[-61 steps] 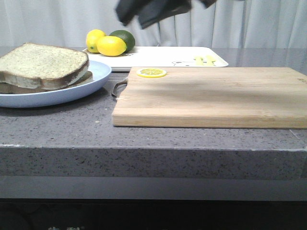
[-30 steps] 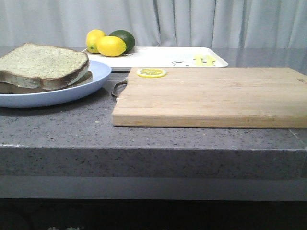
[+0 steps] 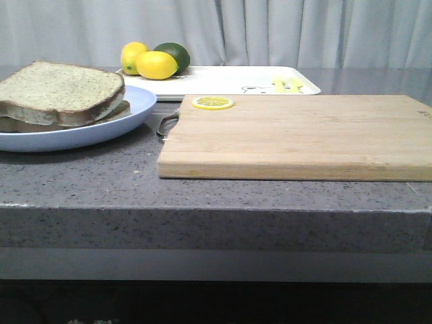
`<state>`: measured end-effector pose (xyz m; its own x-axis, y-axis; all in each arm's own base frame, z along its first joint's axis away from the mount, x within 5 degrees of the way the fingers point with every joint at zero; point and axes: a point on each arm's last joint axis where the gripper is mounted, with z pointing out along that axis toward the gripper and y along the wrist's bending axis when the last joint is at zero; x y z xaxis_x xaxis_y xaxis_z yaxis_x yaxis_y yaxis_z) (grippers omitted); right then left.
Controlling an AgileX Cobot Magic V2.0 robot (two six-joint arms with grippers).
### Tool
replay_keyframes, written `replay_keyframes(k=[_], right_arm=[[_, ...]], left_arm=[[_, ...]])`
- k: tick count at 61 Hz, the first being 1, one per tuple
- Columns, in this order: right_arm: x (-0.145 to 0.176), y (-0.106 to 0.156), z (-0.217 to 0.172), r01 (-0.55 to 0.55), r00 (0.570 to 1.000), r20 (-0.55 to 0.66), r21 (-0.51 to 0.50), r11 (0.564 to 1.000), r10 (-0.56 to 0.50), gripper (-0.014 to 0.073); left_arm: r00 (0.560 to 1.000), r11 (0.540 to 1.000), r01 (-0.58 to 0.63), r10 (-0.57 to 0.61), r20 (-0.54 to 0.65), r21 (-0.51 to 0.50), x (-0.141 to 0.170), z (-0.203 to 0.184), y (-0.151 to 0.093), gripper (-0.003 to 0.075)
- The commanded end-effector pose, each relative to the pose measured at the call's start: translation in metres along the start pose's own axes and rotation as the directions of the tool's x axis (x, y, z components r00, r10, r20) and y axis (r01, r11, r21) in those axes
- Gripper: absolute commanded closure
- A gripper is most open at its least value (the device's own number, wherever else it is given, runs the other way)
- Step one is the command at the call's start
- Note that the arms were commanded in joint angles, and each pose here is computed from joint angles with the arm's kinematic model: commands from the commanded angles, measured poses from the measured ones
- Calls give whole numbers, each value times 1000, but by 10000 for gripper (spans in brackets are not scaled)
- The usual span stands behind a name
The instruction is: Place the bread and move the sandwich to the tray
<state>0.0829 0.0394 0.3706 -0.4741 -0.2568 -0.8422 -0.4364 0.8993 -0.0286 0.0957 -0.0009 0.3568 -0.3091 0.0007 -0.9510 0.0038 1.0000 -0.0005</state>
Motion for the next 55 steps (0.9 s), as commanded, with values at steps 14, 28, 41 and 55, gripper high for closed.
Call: replay_keyframes(k=[14, 28, 41, 55], right_arm=[[-3, -2, -13, -8, 995, 97, 12, 1000, 7, 274], [-3, -2, -13, -8, 995, 97, 12, 1000, 7, 274], [-3, -2, -13, -8, 995, 97, 12, 1000, 7, 274], [-3, -2, -13, -8, 995, 97, 12, 1000, 7, 274]], left_arm=[[998, 1000, -21, 22, 65, -9, -16, 1, 0, 330], [984, 999, -38, 30, -176, -38, -29, 21, 2, 330], [921, 999, -32, 15, -389, -38, -44, 67, -1, 330], [806, 999, -22, 3, -592, -25, -50, 130, -6, 330]])
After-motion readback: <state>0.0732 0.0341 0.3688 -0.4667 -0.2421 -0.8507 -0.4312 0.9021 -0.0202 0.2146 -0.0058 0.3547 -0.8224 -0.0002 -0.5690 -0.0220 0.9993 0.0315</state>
